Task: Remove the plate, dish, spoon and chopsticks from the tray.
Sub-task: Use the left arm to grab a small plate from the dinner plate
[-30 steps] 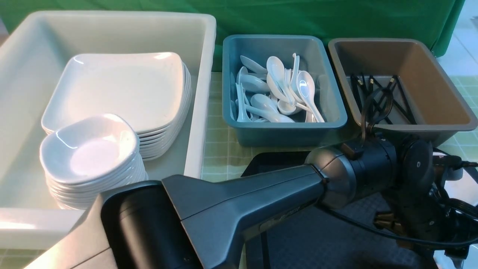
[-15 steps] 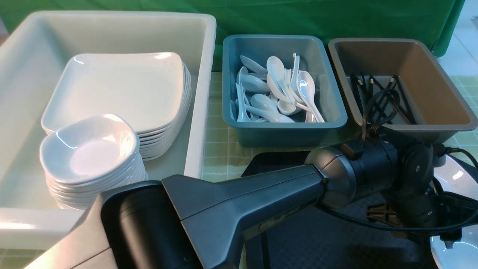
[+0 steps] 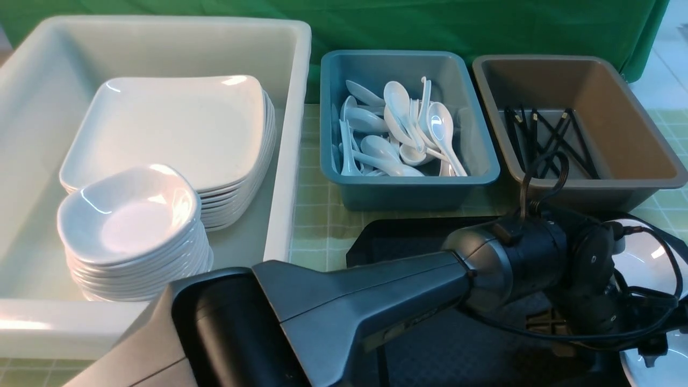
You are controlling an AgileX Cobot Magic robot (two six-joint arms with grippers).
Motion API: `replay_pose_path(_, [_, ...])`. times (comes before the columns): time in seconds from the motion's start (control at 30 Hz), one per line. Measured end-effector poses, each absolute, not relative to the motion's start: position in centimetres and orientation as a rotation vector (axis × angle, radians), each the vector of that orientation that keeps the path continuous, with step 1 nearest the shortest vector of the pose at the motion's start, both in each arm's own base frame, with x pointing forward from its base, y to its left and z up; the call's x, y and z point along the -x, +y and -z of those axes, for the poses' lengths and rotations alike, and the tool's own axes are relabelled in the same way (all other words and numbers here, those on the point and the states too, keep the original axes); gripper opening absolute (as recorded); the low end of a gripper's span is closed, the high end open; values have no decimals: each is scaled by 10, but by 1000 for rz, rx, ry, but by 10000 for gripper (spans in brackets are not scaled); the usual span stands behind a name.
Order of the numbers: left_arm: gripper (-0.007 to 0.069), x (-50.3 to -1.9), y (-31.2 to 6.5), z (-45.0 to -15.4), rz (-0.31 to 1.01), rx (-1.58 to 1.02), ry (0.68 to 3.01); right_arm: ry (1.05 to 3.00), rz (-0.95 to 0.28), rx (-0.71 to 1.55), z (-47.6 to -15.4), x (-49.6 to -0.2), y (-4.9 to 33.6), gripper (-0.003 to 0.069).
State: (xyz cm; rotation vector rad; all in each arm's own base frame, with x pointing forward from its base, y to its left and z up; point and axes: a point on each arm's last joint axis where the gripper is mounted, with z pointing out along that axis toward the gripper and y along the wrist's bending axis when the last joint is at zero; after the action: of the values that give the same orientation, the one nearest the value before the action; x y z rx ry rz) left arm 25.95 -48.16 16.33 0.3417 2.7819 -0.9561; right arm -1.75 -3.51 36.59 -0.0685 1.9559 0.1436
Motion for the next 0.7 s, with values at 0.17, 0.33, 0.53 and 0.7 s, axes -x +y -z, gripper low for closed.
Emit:
replay_pose_path(0.17, [442, -259, -484, -161, 996, -308, 2787, 1955, -144, 69, -366, 18, -35, 104])
replay_pose_path(0.33, [425, -258, -487, -157, 1060, -251, 2801, 1956, -143, 69, -365, 17, -35, 104])
replay_pose_path(0.53, [310, -259, -487, -154, 1046, -257, 2800, 1995, -126, 79, -355, 11, -32, 107])
replay_pose_path(0.7, [95, -260, -486, -151, 1006, -305, 2787, 2017, -117, 84, -349, 8, -31, 117])
